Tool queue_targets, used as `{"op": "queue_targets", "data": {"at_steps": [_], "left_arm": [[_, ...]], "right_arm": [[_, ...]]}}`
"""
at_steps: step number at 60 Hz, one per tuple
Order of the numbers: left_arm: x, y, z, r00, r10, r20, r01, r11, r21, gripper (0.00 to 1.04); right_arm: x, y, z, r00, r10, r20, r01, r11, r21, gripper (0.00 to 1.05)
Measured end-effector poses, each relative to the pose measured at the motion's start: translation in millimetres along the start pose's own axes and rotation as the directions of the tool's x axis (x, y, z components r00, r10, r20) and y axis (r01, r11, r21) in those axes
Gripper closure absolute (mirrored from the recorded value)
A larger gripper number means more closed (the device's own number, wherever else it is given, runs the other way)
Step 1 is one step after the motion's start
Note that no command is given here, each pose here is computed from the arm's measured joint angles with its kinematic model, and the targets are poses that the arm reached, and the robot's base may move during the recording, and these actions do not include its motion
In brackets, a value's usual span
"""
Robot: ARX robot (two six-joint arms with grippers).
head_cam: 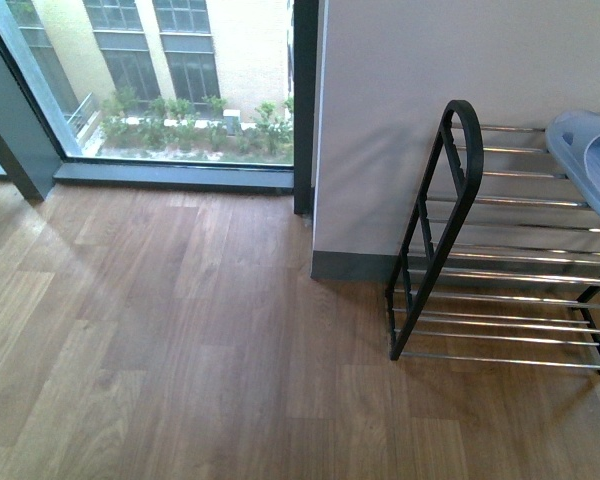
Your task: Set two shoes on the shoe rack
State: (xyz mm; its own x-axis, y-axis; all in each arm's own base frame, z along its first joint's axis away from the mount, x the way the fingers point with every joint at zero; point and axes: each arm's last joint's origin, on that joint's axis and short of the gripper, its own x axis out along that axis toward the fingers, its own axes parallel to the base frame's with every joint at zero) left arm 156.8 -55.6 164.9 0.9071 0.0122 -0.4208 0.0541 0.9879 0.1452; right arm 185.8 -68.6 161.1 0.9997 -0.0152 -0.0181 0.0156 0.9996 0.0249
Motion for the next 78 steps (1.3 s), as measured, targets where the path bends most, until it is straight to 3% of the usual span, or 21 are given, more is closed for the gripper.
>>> {"op": "queue_targets", "data": {"at_steps": [9,48,78], "left_arm": [[0.0,0.0,0.0,1.000,0.000,0.000,0.000,1.000,0.000,1.03],[0.0,0.0,0.0,1.000,0.000,0.000,0.000,1.000,0.000,1.03],[0.0,0.0,0.0,1.000,0.000,0.000,0.000,1.000,0.000,1.03]], "right_arm": [[-18.1,24.5,-0.7,1.000,0.001,0.001,-0.001,1.000,-0.017,1.03],[-56.0,66.4,7.0,0.999,0.015,0.030,-0.014,1.000,-0.022,1.03],[-71.2,67.4,9.0,0.999,0.014,0.039,-0.013,1.000,-0.022,1.03]]}}
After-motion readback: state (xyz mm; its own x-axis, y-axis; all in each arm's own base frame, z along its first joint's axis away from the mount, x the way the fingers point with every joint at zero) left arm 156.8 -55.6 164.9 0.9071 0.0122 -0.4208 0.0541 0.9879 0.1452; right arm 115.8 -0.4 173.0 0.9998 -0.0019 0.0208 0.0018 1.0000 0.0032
